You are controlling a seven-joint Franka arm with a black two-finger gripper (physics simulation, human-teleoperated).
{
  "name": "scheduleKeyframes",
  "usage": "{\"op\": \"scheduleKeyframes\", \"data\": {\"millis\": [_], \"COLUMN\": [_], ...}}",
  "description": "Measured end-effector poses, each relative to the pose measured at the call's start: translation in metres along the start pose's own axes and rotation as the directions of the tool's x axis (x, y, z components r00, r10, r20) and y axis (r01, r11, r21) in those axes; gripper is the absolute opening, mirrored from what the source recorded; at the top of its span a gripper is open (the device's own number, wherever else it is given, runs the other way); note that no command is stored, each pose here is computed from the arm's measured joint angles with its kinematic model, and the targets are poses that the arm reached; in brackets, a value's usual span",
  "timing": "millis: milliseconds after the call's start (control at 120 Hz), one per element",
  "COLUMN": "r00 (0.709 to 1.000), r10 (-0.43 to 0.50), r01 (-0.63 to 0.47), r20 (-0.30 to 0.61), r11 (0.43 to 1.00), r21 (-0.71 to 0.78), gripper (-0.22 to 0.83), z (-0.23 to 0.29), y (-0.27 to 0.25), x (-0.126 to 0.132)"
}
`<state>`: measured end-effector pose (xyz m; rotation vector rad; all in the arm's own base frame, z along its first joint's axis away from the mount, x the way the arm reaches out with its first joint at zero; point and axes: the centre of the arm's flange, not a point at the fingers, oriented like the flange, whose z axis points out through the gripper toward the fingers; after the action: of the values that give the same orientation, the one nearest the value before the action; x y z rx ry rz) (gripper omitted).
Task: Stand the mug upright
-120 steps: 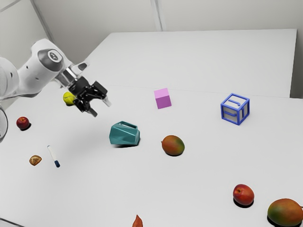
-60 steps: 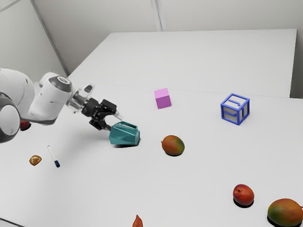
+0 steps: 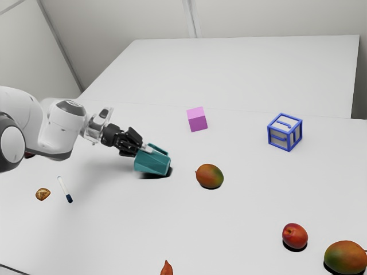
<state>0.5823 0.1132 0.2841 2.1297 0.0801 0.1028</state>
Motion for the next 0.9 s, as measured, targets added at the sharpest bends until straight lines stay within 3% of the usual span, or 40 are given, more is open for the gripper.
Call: {"op": "scheduleKeyframes", "data": {"millis": [233,383,500,692,900], "r00": [0.998,0.989,0.973,0.914,0.886], "r10": [0.061,0.149,0.222,0.280,0.239], "r01": [-0.061,-0.149,-0.228,-0.383,-0.446], "r20": [0.003,-0.017,0.064,0.295,0.397], "r11": [0.998,0.989,0.967,0.837,0.670], "r21": [-0.015,-0.004,0.113,0.391,0.594], "gripper": [-0.12,-0.15,-0.15,-0.16,-0.16], "z": [-0.004,-0.028,-0.038,-0.029,-0.018], "y": [0.007,0.045,0.075,0.126,0.153], "x": [-0.001,0.001,0.001,0.007,0.011]}}
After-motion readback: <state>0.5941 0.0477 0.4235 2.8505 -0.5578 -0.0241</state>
